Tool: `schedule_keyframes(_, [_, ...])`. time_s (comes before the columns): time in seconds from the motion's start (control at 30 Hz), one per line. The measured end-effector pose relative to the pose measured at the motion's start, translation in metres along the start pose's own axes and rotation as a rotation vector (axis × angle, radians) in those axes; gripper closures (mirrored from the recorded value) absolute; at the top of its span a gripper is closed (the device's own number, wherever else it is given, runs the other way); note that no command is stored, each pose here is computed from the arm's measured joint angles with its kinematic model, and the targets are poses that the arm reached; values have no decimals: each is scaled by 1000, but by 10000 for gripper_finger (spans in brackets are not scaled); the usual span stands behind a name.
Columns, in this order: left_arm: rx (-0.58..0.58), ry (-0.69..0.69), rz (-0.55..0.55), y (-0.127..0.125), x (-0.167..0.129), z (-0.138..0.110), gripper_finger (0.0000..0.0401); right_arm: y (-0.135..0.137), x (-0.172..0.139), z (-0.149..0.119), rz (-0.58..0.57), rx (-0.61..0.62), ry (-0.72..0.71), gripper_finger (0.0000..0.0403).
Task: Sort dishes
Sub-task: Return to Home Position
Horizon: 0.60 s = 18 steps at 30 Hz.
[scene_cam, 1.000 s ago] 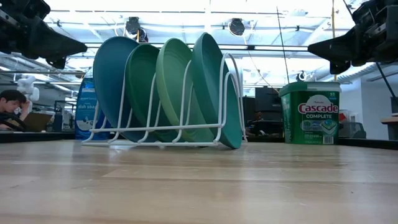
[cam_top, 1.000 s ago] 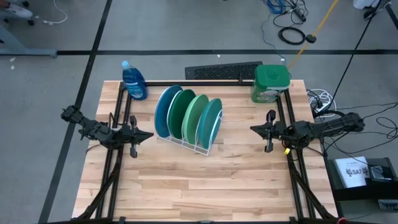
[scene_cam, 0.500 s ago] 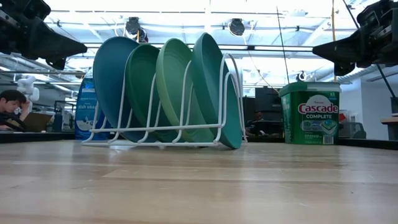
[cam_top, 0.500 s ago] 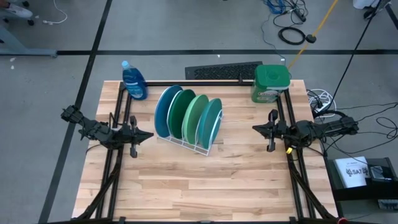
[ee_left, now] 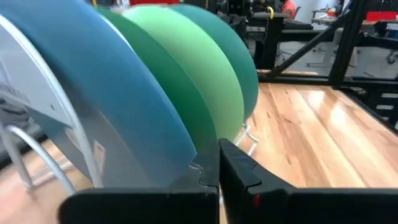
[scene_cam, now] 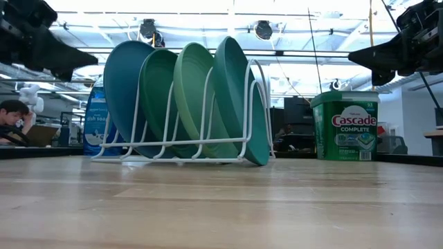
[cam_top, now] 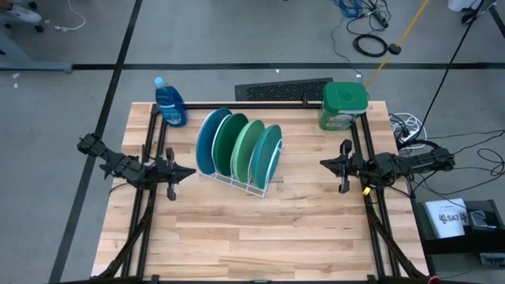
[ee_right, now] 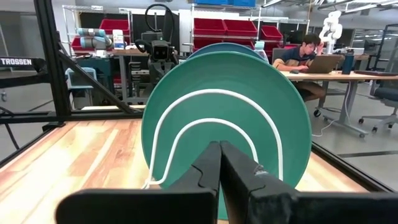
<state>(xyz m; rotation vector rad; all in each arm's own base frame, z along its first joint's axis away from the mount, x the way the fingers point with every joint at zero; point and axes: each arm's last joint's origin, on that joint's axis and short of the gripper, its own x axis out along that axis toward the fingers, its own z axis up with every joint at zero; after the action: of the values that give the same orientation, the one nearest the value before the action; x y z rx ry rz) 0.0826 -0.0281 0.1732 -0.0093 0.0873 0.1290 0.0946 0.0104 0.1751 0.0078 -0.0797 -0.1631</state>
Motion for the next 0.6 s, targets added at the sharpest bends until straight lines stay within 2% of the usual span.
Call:
schedule_keyframes(0.3, [2,-1,-11,-1,1,0,401,0,0,0,1,-8,1,403])
schedule_keyframes(0.6, [41,-94,-107,-6,3,1,401,0,0,0,1,-4,2,403])
